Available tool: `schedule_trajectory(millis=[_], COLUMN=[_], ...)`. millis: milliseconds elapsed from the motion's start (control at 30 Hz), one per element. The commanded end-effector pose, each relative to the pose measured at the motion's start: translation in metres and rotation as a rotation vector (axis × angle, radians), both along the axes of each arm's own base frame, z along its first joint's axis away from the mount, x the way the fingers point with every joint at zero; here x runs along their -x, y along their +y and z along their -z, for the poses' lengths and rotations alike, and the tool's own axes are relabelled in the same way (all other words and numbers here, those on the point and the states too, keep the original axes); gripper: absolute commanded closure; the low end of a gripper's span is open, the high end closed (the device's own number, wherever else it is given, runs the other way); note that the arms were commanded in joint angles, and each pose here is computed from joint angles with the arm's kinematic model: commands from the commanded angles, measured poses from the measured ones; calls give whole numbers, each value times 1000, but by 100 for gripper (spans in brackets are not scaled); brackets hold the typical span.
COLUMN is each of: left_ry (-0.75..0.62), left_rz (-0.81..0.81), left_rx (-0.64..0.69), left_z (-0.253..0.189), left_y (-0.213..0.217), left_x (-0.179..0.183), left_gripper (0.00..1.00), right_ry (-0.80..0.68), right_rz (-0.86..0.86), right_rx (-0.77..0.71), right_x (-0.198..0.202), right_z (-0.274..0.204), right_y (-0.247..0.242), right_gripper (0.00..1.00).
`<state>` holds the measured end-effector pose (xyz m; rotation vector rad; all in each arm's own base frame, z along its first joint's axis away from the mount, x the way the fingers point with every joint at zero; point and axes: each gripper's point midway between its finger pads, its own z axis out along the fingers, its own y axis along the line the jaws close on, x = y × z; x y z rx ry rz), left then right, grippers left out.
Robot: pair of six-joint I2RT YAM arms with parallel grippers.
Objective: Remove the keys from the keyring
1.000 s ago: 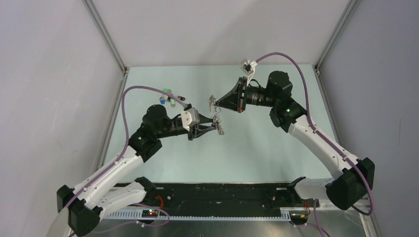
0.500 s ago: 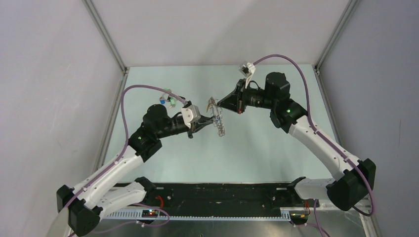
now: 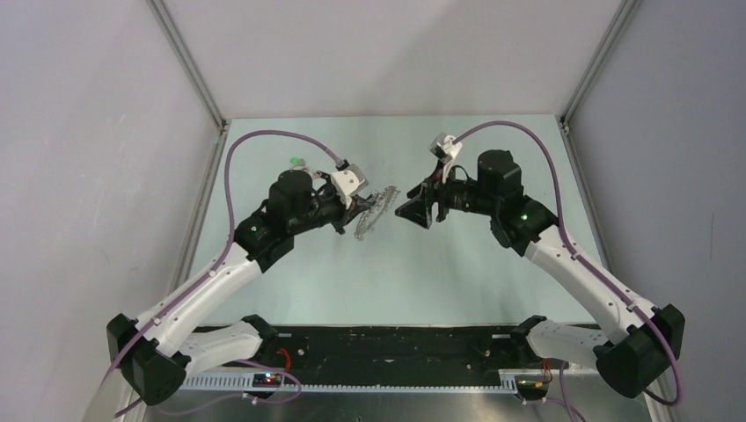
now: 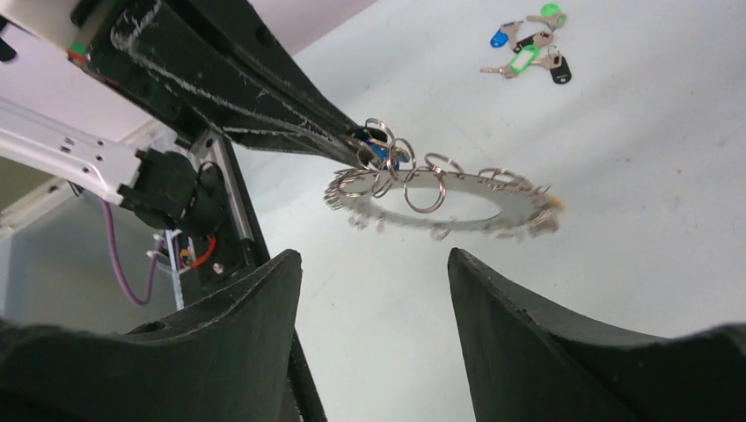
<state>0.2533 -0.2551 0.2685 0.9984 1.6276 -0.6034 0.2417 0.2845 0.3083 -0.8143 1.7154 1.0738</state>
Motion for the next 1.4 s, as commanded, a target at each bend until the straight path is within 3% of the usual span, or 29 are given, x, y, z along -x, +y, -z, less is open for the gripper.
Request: schedule_trajectory(millis=[0,300,467,700,1033,1067,1233,1367], left_ry=[-62,-115,-129,-147,-173,-177,-184,-162], left_rz=[-15,97,160,189,297,305,360,359], left_rx=[58,68,78,101,154,159,191,209], left_z=[-35,-42,-45,-55,-70,-72,-78,-81], left_y=[1,-2,-5,-5,-10,-10,-13,-16], left_x=[0,21,33,42,66,68,80,80], left_gripper=[100,100,100,100,100,100,100,100], right_ry=[-113,-361,-574,-562,-535,-542,-541,-556], right_rz=[-30,80,2,95,112,107,67,-27], right_rx=[40,21,43,79,3,-7,-55,-121], right_x=[9,-15,-6,-27,-39,-39,-35,-17], right_z=[4,13,13,23,22,22,17,4], right_y=[5,4,2,-1,16,19,28,36], right_gripper=[33,28,33,33,30,31,57,57])
